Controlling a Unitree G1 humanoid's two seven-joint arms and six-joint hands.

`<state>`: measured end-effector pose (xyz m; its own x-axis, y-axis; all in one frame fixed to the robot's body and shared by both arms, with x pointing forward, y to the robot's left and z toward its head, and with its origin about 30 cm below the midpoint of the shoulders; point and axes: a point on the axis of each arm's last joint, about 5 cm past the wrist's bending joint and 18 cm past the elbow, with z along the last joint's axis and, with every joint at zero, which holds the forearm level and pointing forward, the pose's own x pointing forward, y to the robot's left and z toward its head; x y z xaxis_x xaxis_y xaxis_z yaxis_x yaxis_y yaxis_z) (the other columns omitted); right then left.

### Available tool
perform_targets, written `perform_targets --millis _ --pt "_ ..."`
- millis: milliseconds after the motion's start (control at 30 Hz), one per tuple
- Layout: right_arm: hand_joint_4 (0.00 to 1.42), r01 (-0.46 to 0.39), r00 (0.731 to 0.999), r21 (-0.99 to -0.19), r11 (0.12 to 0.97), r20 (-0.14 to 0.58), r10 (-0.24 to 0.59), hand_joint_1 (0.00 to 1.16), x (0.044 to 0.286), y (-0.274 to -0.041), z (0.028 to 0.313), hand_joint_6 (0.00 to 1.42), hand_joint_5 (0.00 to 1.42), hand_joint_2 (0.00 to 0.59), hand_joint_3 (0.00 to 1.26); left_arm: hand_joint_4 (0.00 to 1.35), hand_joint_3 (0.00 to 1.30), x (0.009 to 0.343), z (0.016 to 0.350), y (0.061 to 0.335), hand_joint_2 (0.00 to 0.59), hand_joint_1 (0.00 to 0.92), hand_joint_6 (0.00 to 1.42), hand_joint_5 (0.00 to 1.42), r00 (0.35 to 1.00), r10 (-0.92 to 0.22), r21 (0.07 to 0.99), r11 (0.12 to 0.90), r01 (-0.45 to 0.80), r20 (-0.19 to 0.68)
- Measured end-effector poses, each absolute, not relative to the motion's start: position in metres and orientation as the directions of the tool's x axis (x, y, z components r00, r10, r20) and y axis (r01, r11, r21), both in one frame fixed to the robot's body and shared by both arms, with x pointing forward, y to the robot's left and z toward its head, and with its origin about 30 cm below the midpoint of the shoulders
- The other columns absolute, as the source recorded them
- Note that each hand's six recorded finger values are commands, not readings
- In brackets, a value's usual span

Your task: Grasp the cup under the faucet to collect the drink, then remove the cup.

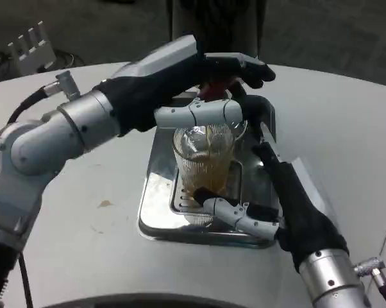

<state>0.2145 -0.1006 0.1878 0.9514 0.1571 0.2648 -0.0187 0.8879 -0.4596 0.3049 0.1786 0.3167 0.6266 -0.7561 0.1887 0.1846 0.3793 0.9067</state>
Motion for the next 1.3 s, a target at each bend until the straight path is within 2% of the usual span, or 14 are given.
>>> perform_targets --millis 200,933,1300 --pt "0.02 -0.010 0.954 -0.450 0.893 0.264 0.143 0.79 0.222 -0.097 0.186 0.14 0.09 0.189 0.00 0.25 0.27 0.304 0.318 0.179 0.143 0.000 0.41 0.32 0.629 -0.754 0.907 0.378 0.184 0.187" --pt "0.02 -0.033 0.955 -0.418 0.908 0.254 0.152 0.81 0.257 -0.078 0.184 0.14 0.09 0.183 0.00 0.25 0.27 0.302 0.325 0.184 0.144 0.000 0.41 0.32 0.637 -0.751 0.916 0.361 0.175 0.174" --pt "0.02 -0.040 0.957 -0.402 0.915 0.249 0.151 0.81 0.266 -0.073 0.181 0.14 0.08 0.180 0.00 0.25 0.28 0.301 0.327 0.186 0.148 0.000 0.41 0.32 0.638 -0.751 0.917 0.357 0.177 0.169"
